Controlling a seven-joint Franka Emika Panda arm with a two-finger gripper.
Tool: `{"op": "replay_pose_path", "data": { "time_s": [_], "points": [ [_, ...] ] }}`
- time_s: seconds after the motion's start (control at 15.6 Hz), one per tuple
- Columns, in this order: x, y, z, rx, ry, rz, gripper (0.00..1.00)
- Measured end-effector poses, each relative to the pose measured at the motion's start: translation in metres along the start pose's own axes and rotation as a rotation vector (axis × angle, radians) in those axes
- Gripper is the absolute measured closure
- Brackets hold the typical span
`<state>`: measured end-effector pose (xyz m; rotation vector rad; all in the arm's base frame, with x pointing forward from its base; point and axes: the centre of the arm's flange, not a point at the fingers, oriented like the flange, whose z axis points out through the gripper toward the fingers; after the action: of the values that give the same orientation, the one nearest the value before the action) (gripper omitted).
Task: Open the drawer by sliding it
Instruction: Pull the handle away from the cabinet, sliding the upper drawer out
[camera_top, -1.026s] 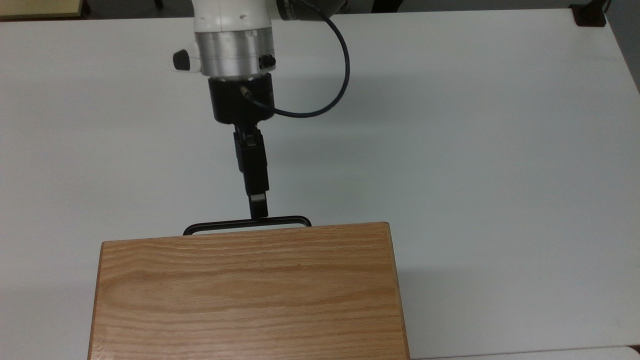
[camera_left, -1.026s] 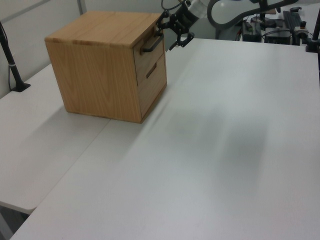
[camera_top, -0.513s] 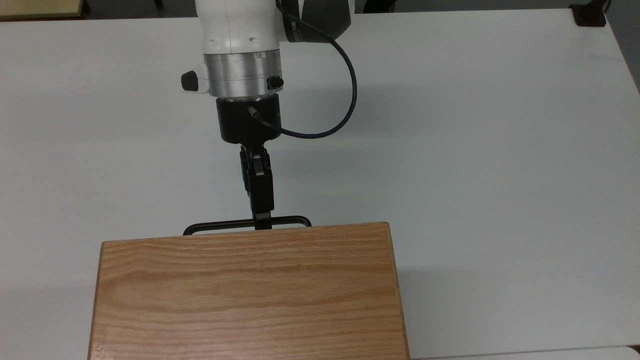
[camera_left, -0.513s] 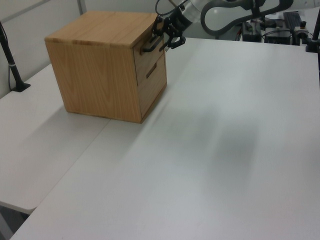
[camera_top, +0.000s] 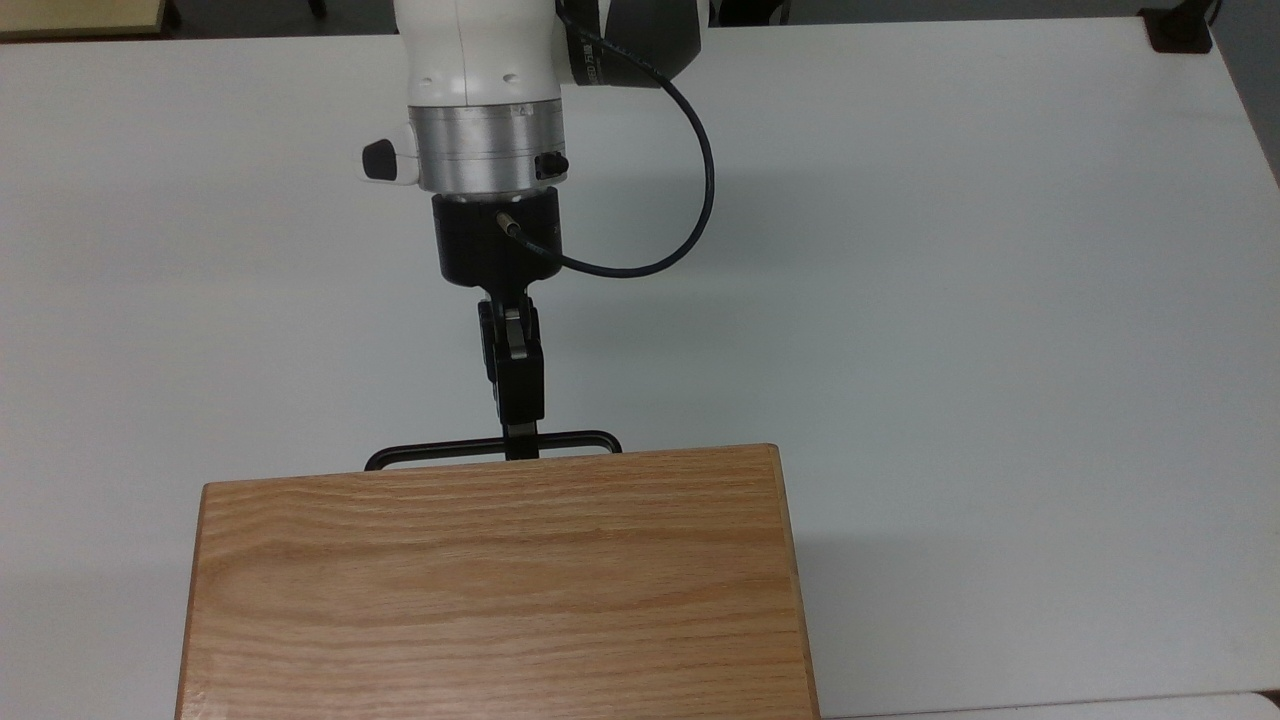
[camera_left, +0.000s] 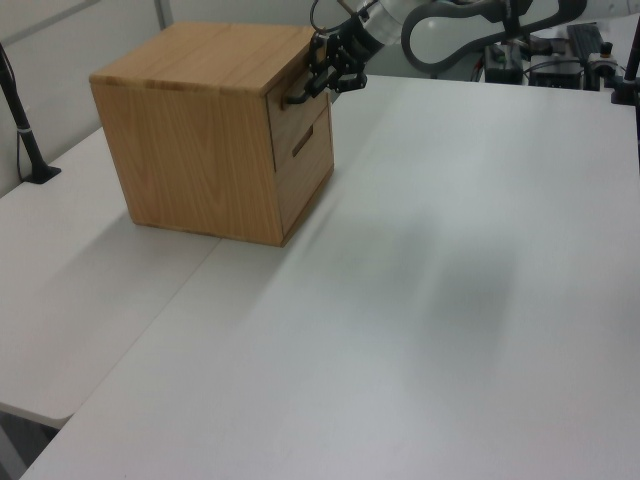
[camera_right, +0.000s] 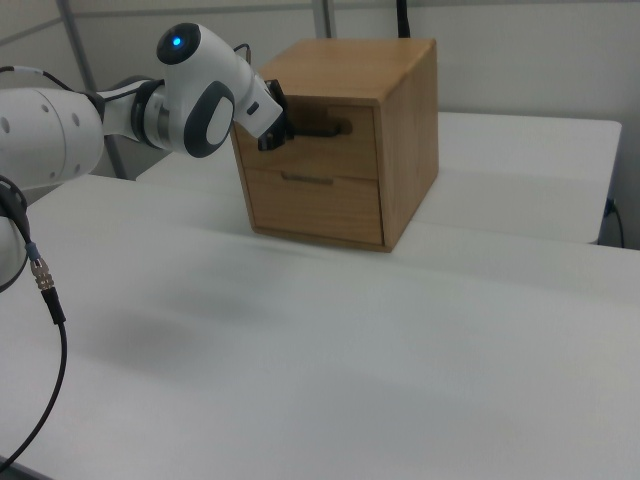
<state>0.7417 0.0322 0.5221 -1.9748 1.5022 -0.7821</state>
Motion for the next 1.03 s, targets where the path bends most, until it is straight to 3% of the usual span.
{"op": "replay_pose_path", "data": {
  "time_s": [0.32, 0.64, 1.03],
  "points": [
    [0.000, 0.004, -0.007, -0.015, -0.003, -0.011, 0.82],
    [-0.003, 0.033, -0.052, -0.105, -0.040, -0.032, 0.82],
    [0.007, 0.076, -0.113, -0.214, -0.189, -0.079, 0.82]
  ]
}}
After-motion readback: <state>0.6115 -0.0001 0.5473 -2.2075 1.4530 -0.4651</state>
